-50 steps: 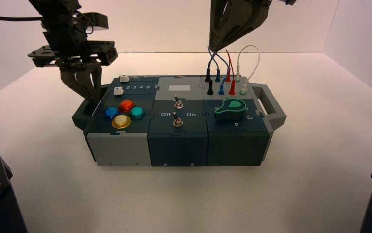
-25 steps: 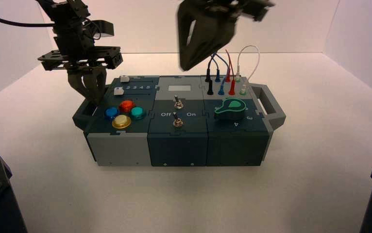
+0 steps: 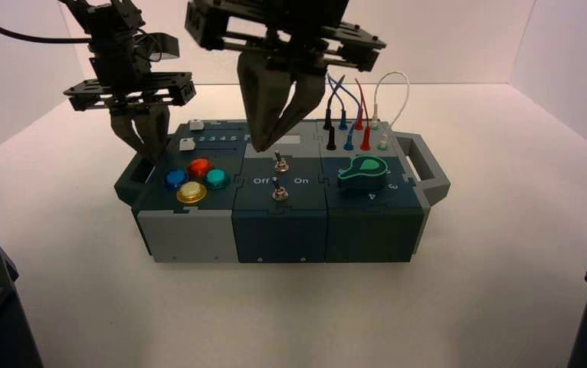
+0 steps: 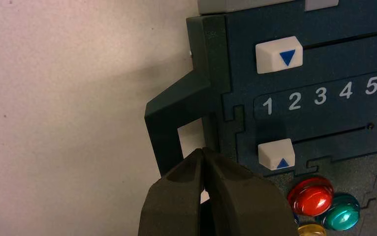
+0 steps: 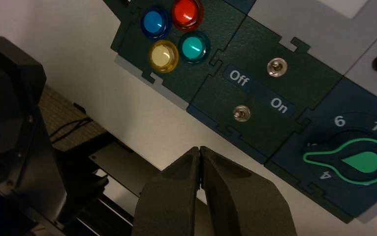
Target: Flip the bottom switch on with the right gripper.
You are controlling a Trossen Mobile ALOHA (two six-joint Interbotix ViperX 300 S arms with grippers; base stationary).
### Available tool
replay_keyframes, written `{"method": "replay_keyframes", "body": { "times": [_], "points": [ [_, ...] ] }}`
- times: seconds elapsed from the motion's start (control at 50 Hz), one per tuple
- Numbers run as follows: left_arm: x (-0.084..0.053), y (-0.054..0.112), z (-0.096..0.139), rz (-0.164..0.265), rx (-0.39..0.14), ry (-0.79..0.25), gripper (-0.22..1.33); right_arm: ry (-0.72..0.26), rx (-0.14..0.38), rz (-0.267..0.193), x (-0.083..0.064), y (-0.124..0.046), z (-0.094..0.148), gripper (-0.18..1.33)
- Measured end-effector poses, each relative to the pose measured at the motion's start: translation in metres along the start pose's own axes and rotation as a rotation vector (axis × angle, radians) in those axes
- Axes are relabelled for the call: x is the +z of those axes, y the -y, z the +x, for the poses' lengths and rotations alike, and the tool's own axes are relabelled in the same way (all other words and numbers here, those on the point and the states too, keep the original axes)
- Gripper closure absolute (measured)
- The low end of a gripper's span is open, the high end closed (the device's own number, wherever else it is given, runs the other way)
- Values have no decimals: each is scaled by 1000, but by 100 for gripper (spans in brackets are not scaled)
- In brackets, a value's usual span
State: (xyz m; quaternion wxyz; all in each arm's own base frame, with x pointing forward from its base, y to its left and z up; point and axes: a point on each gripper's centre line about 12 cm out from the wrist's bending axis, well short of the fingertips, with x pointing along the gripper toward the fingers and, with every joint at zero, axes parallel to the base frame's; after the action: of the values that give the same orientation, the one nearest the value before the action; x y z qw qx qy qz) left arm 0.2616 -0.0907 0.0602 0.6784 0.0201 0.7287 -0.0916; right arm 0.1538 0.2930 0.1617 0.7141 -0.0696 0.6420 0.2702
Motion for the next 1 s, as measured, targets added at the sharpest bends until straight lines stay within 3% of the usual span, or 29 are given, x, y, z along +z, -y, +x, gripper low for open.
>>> {"method": "replay_keyframes", "body": {
  "times": [0.7, 1.0],
  "points": [
    [1, -1, 4, -9, 0, -28, 128, -31, -40, 180, 2, 2, 14, 129],
    [2, -2, 7, -14, -1, -51, 128, -42, -56, 227, 8, 0, 21, 129]
  ]
}}
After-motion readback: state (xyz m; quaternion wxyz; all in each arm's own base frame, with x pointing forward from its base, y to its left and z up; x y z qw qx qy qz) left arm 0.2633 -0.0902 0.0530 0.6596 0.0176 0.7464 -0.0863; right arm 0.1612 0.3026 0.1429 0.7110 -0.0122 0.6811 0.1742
